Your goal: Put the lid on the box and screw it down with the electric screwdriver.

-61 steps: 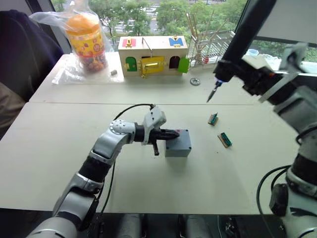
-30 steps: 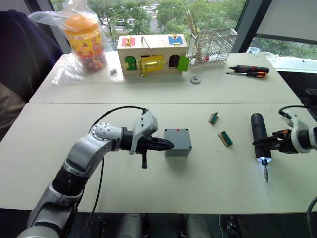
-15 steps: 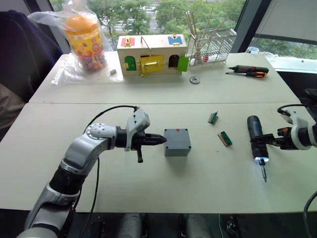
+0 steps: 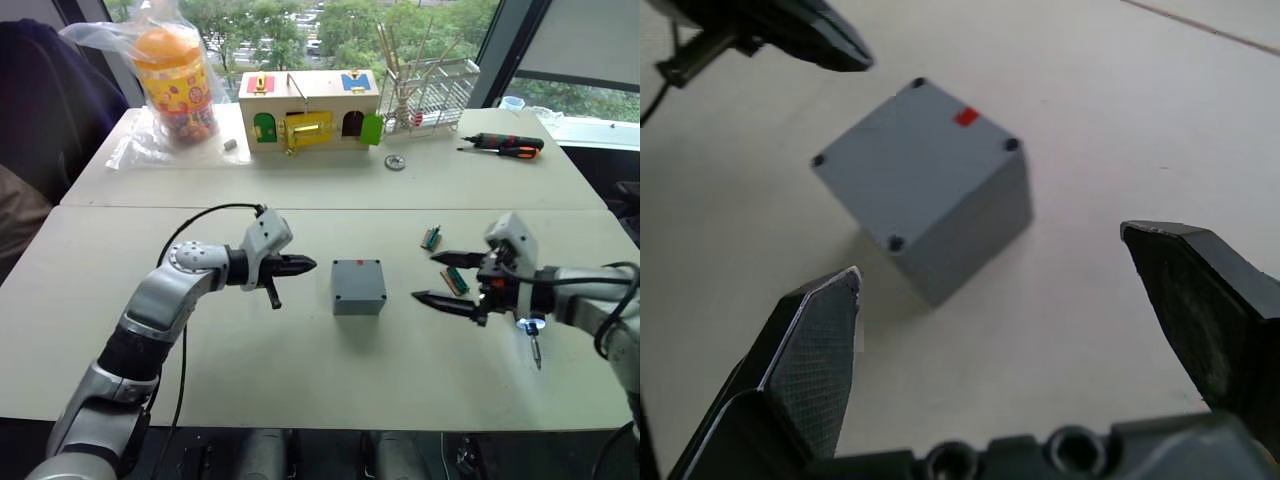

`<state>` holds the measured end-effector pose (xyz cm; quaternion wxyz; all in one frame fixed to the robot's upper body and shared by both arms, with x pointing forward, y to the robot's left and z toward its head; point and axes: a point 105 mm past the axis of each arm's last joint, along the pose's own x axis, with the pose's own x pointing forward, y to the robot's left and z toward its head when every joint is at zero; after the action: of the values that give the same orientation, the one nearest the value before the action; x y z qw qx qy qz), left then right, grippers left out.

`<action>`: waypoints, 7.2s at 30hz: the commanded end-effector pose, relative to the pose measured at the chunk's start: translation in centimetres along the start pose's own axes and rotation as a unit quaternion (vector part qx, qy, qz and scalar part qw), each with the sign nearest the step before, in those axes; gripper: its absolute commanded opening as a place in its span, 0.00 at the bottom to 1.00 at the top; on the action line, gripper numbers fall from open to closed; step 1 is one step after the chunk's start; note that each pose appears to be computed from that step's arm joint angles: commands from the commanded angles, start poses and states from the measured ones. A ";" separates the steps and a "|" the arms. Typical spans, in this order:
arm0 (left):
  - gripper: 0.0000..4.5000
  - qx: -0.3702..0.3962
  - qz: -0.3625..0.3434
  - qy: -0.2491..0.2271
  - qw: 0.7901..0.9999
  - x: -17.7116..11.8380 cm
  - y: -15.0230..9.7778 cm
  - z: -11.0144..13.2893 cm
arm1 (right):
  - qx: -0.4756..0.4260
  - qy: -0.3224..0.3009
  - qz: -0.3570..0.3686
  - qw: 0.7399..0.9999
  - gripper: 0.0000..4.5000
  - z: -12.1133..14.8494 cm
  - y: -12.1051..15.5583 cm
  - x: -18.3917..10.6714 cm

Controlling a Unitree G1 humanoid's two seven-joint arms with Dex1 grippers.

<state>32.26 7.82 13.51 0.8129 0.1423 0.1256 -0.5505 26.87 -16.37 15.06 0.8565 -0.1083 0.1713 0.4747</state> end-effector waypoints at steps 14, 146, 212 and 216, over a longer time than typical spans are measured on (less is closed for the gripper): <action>0.00 0.047 -0.050 0.006 0.998 4.0 -0.8 0.7 | -0.015 0.013 0.042 0.999 0.99 -1.8 2.3 3.8; 0.00 -0.004 0.001 -0.060 0.998 0.9 -1.0 1.6 | 0.023 -0.122 -0.258 0.958 0.01 0.6 -15.1 0.5; 0.00 -0.016 -0.075 -0.031 0.997 -2.6 -3.7 2.1 | 0.008 -0.122 -0.048 0.991 0.01 2.9 -1.3 1.9; 0.00 -0.017 -0.071 -0.031 0.997 -2.5 -3.6 2.0 | 0.012 -0.121 -0.040 0.992 0.01 2.7 -1.1 2.3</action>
<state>28.12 8.04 15.19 0.7765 0.0973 0.1357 -0.6075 29.69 -14.63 16.00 0.8932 -0.0422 0.0853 0.4395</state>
